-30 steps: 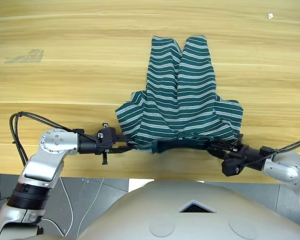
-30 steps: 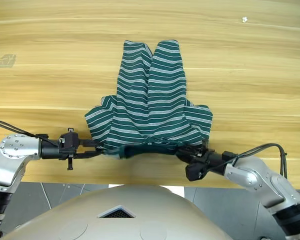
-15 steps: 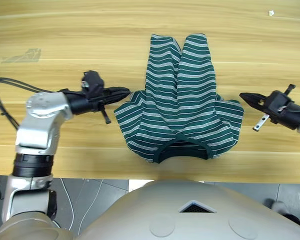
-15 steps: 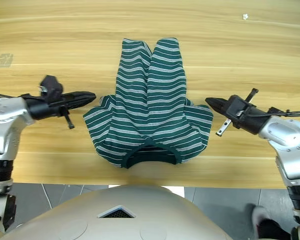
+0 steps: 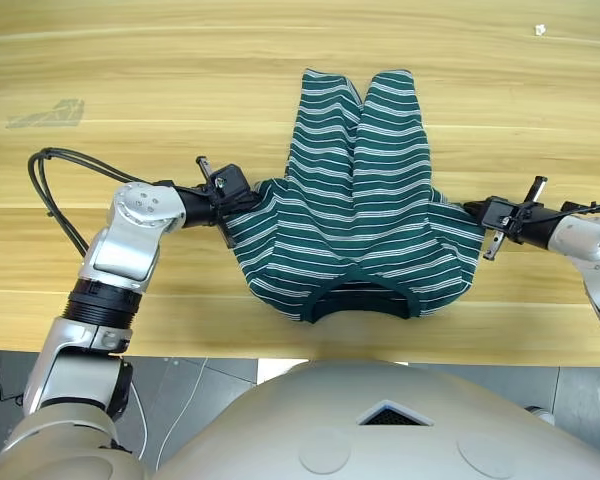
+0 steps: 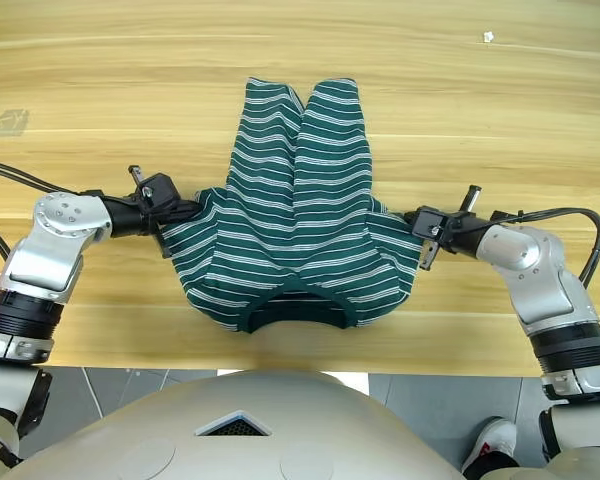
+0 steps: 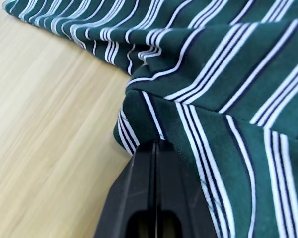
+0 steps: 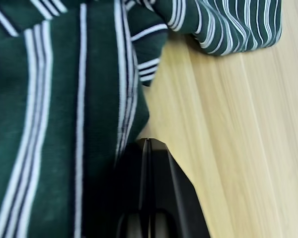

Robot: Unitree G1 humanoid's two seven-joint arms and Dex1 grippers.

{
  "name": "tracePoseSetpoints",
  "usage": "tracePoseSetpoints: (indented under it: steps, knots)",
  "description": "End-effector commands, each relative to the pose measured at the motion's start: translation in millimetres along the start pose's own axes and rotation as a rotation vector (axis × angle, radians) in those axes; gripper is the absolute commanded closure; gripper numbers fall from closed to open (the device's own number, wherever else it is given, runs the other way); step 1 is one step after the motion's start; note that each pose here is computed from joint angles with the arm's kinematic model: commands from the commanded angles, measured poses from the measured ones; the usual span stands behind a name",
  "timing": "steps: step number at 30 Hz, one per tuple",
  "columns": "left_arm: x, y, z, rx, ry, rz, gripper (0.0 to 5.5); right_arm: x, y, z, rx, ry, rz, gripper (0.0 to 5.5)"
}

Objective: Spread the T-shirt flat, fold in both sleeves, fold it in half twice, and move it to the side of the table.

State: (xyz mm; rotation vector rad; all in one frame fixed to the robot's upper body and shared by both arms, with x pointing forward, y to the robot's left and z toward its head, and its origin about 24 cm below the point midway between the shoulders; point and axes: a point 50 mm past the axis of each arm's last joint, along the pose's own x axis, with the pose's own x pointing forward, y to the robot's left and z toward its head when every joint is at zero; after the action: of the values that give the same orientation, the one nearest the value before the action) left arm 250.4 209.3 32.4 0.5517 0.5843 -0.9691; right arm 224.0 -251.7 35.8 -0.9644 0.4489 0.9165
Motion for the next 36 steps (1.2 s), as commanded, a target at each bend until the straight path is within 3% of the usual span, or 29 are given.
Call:
tracePoseSetpoints:
  steps: [1,8,13,15,18,21,29,36]
  knots:
    - [-3.0,-7.7,-30.7,-0.051,0.129,0.005,5.47,-6.9,11.2,-13.4,-0.045,0.075,0.038,5.5]
    - [-27.9,-8.6,-48.4,-0.158,0.114,0.092,5.47,-26.1,33.9,-26.6,-0.113,0.145,0.052,5.5]
    - [-30.9,-13.6,-52.2,-0.201,0.09,0.113,5.47,-29.8,38.5,-26.5,-0.097,0.142,0.032,5.5]
    - [-29.8,-16.7,-51.1,-0.22,0.066,0.103,5.47,-28.9,28.6,-19.6,-0.105,0.101,-0.063,5.5]
    - [-27.4,-19.7,-48.4,-0.22,0.048,0.093,5.47,-31.2,-3.9,13.5,-0.11,-0.091,-0.287,5.5]
    - [-26.8,-21.6,-47.6,-0.23,0.04,0.089,5.47,-31.4,-14.1,42.5,-0.169,-0.218,-0.353,5.5]
    - [-25.4,-22.3,-45.4,-0.24,0.024,0.087,5.47,-0.3,10.9,59.5,-0.23,-0.268,-0.202,5.5]
    - [-27.6,-21.2,-45.9,-0.262,0.022,0.115,5.47,15.1,30.2,34.3,-0.257,-0.107,-0.093,5.5]
